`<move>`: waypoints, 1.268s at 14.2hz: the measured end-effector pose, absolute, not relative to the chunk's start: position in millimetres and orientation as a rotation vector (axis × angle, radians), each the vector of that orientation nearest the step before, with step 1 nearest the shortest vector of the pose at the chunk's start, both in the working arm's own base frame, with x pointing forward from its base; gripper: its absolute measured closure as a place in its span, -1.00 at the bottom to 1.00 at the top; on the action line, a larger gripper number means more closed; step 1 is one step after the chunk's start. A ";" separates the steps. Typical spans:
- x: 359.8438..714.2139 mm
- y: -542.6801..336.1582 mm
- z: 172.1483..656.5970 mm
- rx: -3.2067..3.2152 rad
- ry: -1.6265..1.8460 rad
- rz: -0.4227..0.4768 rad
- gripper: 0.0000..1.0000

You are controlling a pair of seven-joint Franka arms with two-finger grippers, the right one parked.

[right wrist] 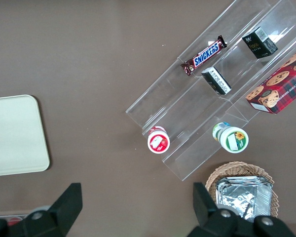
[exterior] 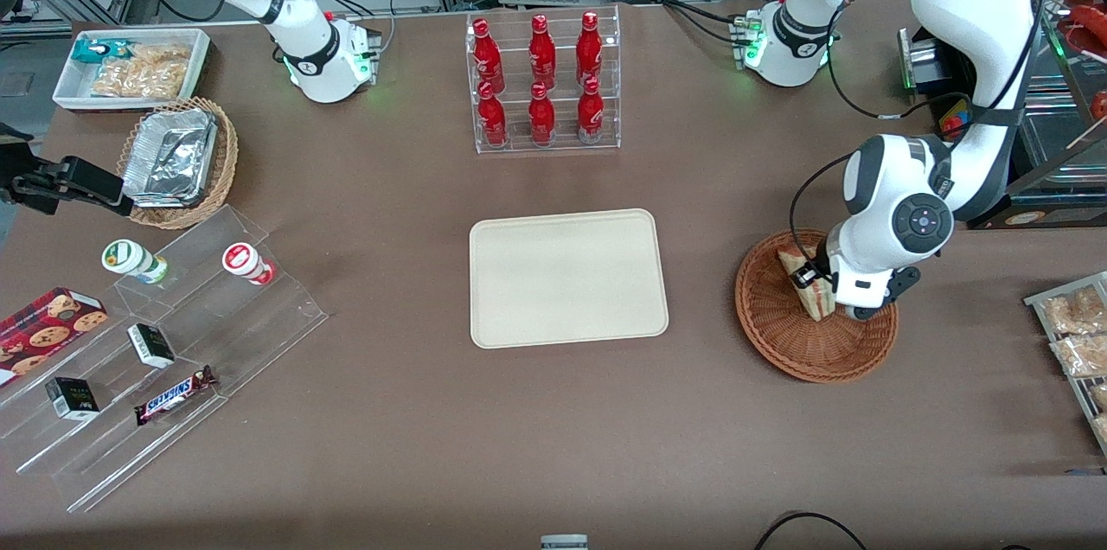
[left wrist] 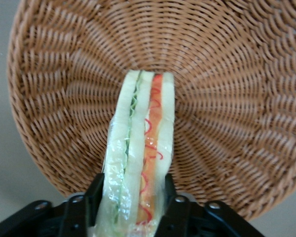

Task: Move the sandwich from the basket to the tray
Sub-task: 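Lower the left gripper and close it on the wrapped sandwich, then lift the sandwich and carry it with the left gripper over the cream tray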

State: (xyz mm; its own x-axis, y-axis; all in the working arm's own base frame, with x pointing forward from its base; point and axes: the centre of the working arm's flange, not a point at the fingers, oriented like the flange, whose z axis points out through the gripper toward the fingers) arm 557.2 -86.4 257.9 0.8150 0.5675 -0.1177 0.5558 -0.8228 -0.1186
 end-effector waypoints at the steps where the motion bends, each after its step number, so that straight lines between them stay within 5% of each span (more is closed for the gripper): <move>1: 556.9 -92.3 258.5 -2.919 -0.901 0.222 0.27; 4: 560.7 -104.1 265.8 -2.932 -0.875 0.200 0.68; 9: 588.4 -120.6 332.7 -2.943 -0.746 0.238 0.74; 12: 594.4 -182.5 381.4 -3.001 -0.603 0.184 0.74; 18: 570.4 -359.1 341.0 -3.086 -0.220 0.193 0.71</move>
